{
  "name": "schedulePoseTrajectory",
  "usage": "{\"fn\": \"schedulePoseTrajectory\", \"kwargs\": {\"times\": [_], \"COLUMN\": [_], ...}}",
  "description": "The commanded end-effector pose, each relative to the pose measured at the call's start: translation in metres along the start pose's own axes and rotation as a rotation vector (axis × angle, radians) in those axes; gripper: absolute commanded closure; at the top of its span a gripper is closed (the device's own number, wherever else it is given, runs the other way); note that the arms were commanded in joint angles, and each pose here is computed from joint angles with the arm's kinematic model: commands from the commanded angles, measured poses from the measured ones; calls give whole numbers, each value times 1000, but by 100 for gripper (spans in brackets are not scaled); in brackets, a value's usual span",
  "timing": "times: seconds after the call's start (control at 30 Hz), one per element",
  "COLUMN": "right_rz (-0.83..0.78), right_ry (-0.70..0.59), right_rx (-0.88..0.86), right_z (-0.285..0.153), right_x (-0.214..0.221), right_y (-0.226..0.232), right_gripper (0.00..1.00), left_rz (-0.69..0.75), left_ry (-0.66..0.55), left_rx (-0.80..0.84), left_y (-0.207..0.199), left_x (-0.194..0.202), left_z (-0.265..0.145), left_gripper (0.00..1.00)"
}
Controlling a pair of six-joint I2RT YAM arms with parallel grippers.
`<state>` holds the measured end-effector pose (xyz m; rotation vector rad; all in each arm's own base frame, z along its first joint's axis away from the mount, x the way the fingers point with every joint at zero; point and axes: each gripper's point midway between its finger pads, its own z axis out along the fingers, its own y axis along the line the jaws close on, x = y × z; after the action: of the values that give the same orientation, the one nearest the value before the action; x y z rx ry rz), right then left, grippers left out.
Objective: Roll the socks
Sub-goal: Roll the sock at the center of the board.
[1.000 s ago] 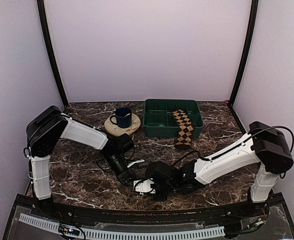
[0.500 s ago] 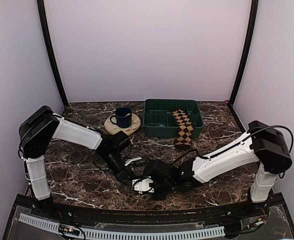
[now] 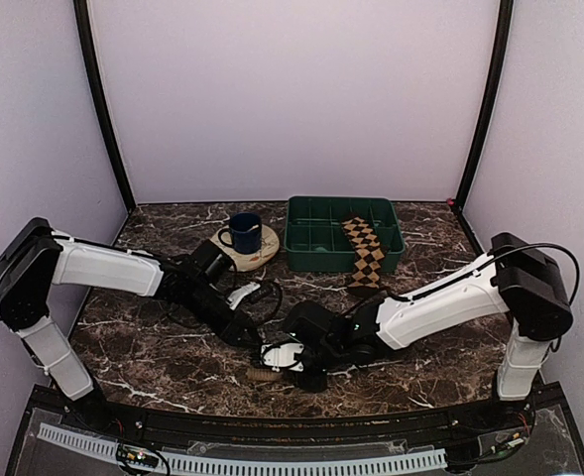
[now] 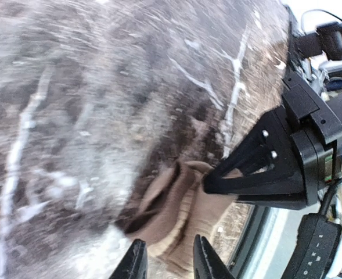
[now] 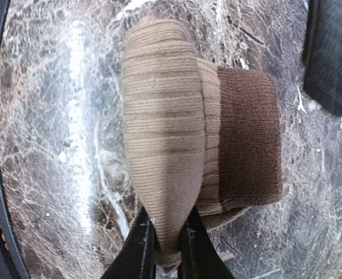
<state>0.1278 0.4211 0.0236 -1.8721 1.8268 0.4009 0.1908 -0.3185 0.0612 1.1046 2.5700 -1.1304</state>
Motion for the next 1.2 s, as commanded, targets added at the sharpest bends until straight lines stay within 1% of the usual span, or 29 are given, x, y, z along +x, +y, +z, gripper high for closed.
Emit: {"fn": "schedulePoseTrajectory", "kwargs": {"times": [0.0,0.17,0.37,0.47,0.57,0.67,0.9,1.17], "right_rz": [105,178,265,307,346,385,452,495], "right_ry": [76,98,115,117,117,115,140,126], "right_rx": [-142,-240,-362,-407,-445,-491,-590,-678], "right_z": [7,7,8,8,7,5,4,-1], "right_x": [17,14,13,14,15,14,15,10], "right_y": [11,9,9,9,6,3,-1,-3], "right_gripper": [100,100,100,100,100,100,100,100], "left_rz": [-5,-11,-16,5,68,154,299,403], "left_ry": [-139,-284,-433,-508,-554,-547,-459,-374], "left_rx": [-146,-239,-313,-340,-357,-352,-357,-365], "left_y": [15,22,26,24,14,-2,-24,-34], "left_x": [-15,-19,-13,-8,-5,1,17,26], "left_z": [-21,-41,-59,-66,-68,-59,-31,-9], "left_gripper": [70,70,70,70,70,70,70,69]}}
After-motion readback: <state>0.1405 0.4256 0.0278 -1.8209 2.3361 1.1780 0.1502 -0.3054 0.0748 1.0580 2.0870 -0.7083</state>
